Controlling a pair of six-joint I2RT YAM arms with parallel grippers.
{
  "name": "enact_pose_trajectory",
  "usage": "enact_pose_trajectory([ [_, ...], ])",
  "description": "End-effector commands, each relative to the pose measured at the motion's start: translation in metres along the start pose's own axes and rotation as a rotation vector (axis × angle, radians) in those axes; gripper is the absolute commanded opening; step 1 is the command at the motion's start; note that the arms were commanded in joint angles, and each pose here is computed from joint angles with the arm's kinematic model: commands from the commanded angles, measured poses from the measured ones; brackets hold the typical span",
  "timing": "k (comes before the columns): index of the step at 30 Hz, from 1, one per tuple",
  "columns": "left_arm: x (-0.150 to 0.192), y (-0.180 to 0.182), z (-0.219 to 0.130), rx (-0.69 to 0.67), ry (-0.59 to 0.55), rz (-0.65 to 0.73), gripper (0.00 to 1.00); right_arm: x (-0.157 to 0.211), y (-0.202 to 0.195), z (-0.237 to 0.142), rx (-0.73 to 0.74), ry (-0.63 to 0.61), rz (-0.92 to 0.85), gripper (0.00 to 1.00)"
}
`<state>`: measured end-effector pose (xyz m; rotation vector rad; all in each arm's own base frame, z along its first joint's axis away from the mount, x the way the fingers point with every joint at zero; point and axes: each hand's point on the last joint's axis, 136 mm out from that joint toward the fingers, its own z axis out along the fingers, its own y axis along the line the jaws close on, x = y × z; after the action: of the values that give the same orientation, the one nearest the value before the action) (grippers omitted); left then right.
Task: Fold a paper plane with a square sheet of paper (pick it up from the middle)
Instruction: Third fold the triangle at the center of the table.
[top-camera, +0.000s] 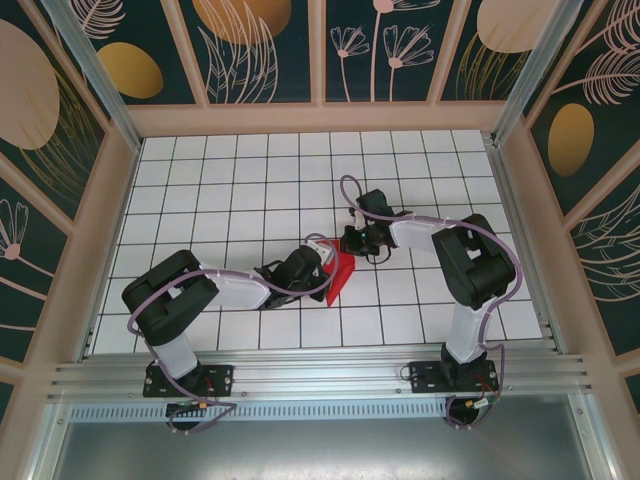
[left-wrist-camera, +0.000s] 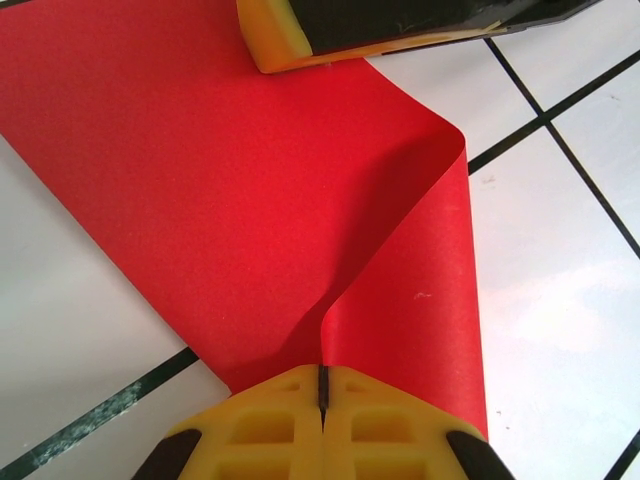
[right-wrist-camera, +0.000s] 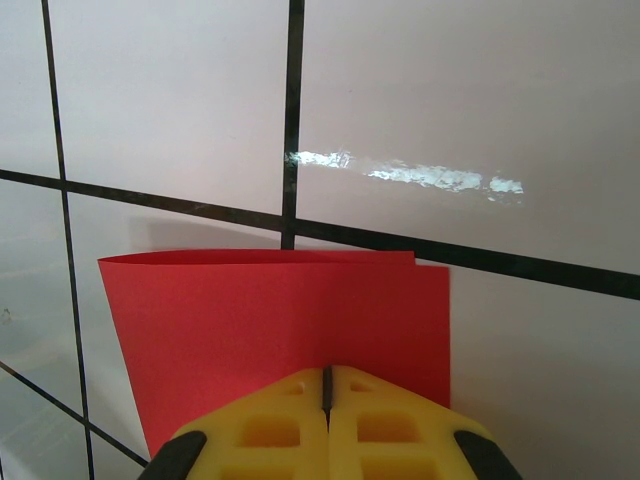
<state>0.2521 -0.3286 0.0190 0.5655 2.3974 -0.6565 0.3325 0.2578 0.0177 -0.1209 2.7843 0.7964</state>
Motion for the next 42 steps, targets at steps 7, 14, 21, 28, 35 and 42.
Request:
enact_pose_trajectory([
  [7,0.006,0.007,0.009,-0.026,0.031,0.008,0.00,0.018,-0.013,0.011,0.037,0.069,0.013,0.07],
  [14,0.023,0.011,0.013,-0.019,0.069,-0.007,0.00,0.010,-0.005,0.005,0.020,0.048,0.013,0.08],
  [21,0.026,0.013,0.008,-0.023,0.071,-0.011,0.00,-0.022,0.016,-0.043,-0.015,-0.102,0.021,0.14],
  [28,0.020,0.008,0.006,-0.010,0.062,-0.006,0.00,0.005,0.035,-0.075,-0.179,-0.150,0.077,0.14],
  [35,0.019,0.007,0.008,-0.007,0.064,-0.004,0.00,0.049,0.037,-0.068,-0.302,-0.099,0.161,0.10],
  [42,0.021,0.009,0.009,-0.012,0.071,-0.007,0.00,0.056,0.034,-0.052,-0.316,-0.064,0.176,0.09],
])
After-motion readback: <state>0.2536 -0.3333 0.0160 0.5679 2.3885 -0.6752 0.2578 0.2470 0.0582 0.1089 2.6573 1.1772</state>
